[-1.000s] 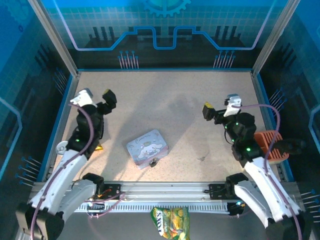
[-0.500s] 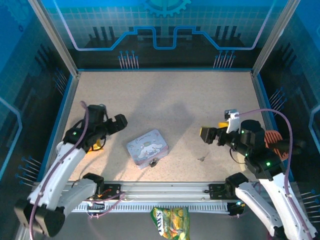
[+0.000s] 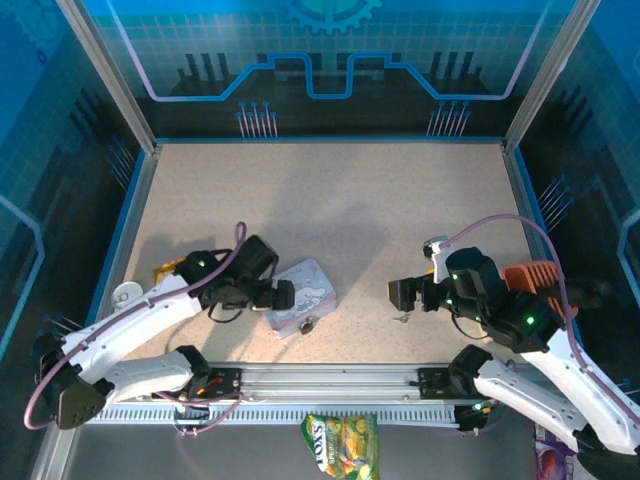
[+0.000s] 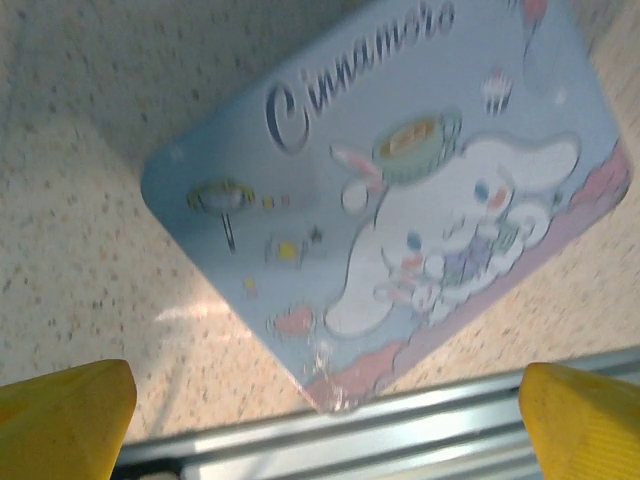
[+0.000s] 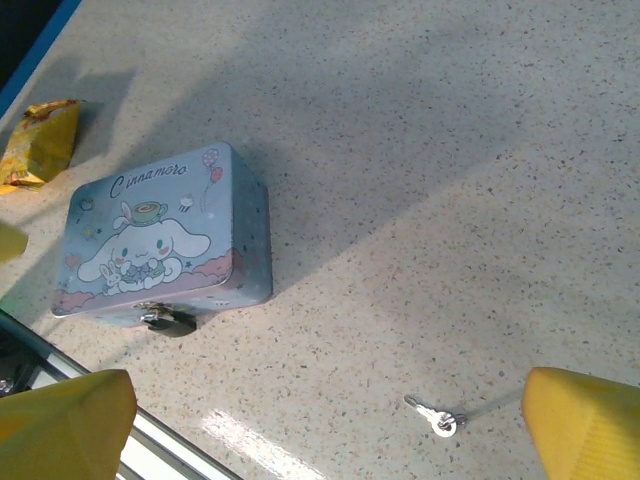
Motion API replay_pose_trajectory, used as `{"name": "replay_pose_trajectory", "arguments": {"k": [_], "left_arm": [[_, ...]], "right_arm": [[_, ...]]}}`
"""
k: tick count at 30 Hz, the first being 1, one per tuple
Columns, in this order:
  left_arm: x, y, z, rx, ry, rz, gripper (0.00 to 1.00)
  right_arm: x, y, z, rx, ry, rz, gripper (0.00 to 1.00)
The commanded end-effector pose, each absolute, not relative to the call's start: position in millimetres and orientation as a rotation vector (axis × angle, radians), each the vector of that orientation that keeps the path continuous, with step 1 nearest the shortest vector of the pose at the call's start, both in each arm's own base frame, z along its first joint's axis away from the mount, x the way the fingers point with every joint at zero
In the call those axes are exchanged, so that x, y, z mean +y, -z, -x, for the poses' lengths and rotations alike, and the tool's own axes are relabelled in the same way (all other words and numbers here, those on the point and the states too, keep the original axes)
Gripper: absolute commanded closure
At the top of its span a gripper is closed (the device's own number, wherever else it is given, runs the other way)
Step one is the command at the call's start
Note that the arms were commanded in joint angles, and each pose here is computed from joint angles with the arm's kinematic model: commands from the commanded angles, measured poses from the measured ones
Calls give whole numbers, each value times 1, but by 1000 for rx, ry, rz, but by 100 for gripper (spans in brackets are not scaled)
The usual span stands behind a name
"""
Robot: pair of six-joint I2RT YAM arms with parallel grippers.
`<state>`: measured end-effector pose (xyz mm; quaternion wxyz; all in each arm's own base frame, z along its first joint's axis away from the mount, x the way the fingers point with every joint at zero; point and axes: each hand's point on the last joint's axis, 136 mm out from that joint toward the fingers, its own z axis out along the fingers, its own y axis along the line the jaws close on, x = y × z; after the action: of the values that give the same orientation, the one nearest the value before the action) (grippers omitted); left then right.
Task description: Unlock the padlock with the key
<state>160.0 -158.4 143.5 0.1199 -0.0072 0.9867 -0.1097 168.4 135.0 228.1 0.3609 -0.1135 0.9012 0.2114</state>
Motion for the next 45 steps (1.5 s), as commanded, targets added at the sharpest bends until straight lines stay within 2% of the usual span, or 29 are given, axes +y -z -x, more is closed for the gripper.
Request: {"name": "replay_pose_trajectory", "arguments": {"k": [1,6,10,14,30,45], "left_arm": [[-150,-136,-135,2954,183,24,1],[-168,-112,-110,3024,163,-131,1],[-175,-97,-109,3024,89,-222,1],[-174,-84,-120,2982,-15,-248,1],[-197,-70,-163,2834,-87,-225,1],[-201,-83,-231,2707,62,-30,1]], "right_arm": [[138,-235,-172,2296,-554,260,0],[150,-218,-176,2308,-582,276,0],[152,-217,-180,2323,-552,298,0],[156,-217,-181,2325,-565,302,1],[160,-204,-179,2358,-572,286,0],[162,-167,-180,2476,-459,299,0]]}}
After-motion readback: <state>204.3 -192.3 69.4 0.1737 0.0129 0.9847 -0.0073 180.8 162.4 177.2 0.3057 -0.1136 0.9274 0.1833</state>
